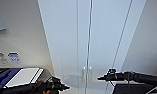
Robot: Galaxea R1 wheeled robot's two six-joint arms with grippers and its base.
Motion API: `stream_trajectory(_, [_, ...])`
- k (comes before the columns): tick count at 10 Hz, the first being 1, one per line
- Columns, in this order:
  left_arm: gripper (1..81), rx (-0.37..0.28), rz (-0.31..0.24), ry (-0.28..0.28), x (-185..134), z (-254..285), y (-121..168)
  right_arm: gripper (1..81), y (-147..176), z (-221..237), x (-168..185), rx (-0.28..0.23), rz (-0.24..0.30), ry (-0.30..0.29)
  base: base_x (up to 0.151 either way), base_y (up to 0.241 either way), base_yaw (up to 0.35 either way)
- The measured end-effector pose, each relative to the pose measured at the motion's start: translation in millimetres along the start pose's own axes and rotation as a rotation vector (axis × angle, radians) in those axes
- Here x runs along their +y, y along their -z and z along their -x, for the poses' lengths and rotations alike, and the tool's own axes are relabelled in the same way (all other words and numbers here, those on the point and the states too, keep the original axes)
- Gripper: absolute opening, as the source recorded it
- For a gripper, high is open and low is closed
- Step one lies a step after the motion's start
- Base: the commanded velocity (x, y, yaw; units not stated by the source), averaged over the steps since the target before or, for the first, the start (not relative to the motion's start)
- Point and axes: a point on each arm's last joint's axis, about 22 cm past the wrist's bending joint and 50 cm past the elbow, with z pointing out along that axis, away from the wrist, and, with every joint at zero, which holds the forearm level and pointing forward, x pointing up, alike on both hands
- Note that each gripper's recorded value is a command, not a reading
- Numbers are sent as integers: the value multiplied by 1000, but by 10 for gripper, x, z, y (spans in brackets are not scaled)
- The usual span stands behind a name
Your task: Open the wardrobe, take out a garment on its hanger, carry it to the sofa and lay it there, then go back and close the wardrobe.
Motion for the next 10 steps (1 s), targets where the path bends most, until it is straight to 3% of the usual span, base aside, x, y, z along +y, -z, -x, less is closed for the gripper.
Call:
stream_trajectory(1, [811,-1,-1,3,-6,-18,-86,811,-41,-31,74,4,14,-5,0,0,0])
stream_trajectory(3, [811,3,21,-1,117,-102,-251,811,-147,-191,102,59,20,-5,0,0,0])
stream_trajectory(6, [811,11,-11,22,-30,-203,-366,811,-390,-317,21,71,11,2,0,0,0])
stream_trajectory(10, [811,10,7,20,106,-275,-642,811,-562,-490,-126,81,-6,20,0,0,0])
